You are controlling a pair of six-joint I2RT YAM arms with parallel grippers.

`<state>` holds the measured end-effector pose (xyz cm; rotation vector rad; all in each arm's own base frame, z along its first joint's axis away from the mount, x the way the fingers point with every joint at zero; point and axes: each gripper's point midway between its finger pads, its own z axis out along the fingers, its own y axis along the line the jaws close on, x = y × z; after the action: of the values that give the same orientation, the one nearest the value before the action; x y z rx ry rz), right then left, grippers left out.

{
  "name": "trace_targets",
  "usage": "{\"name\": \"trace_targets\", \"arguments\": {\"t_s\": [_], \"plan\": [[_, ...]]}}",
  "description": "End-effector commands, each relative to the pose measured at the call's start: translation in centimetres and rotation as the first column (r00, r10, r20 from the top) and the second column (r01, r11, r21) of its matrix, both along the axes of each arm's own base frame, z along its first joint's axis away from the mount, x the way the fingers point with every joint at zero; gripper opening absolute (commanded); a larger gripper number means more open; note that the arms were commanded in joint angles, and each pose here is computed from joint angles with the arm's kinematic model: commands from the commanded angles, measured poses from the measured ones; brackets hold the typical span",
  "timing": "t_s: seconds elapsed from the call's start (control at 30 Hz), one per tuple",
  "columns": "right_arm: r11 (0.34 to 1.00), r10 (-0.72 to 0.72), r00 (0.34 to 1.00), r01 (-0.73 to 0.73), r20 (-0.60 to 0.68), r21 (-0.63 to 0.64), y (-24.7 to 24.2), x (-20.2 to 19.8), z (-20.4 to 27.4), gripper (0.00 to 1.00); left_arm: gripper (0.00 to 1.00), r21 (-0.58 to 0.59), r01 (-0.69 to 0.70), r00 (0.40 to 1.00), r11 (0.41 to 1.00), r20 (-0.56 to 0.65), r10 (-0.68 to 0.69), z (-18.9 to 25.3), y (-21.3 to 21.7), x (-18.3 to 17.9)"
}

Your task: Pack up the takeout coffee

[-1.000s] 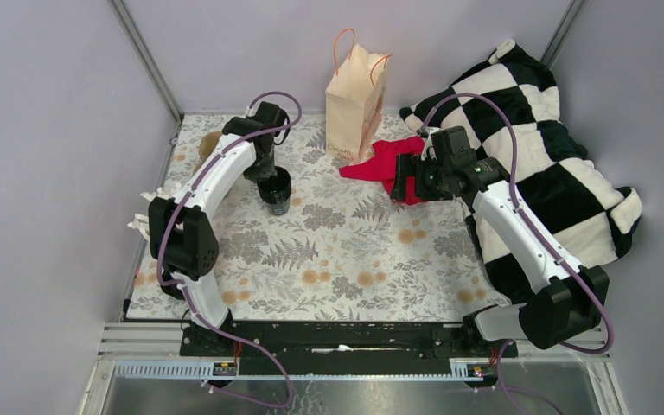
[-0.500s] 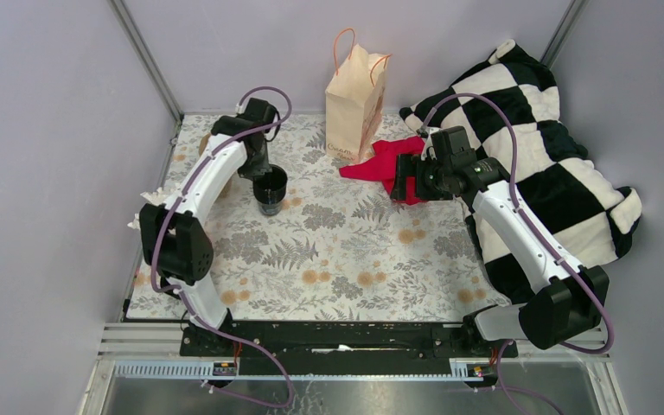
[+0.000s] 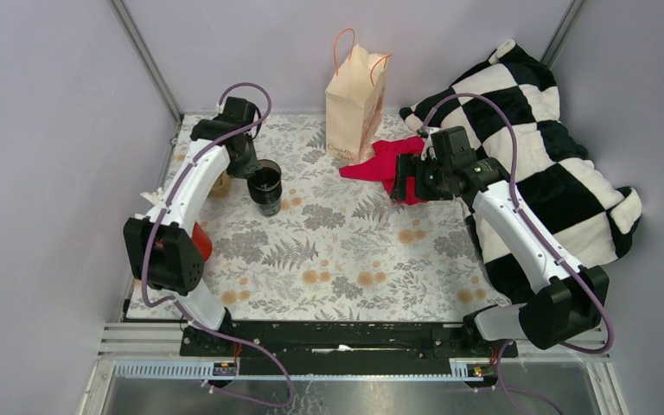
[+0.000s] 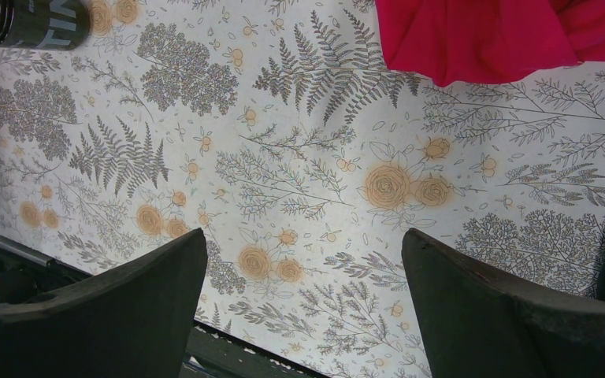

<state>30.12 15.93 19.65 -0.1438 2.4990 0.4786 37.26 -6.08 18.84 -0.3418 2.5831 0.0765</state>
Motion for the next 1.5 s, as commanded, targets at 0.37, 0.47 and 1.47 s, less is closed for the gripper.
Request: {"name": "trace_targets", "arguments": {"t_s": [0.37,0.47,1.47], "plan": [[0.999,0.015,1.000,-0.016,0.006,0.032,0.8,0.0,0.5,1.00,0.00,-0.163,-0.069,0.951,0.984,0.287,0.114,13.5,-0.4,-1.2],[1.000,0.009,1.000,-0.009,0.013,0.029,0.7,0.1,0.6,1.00,0.00,-0.230,0.091,0.950,0.969,0.310,-0.016,13.3,-5.3,-2.4],[0.999,-0.042,0.998,0.043,0.050,-0.013,-0.8,-0.2,0.6,1.00,0.00,-0.038,0.624,0.777,0.781,0.136,-0.614,-7.3,-21.3,-12.0]]}}
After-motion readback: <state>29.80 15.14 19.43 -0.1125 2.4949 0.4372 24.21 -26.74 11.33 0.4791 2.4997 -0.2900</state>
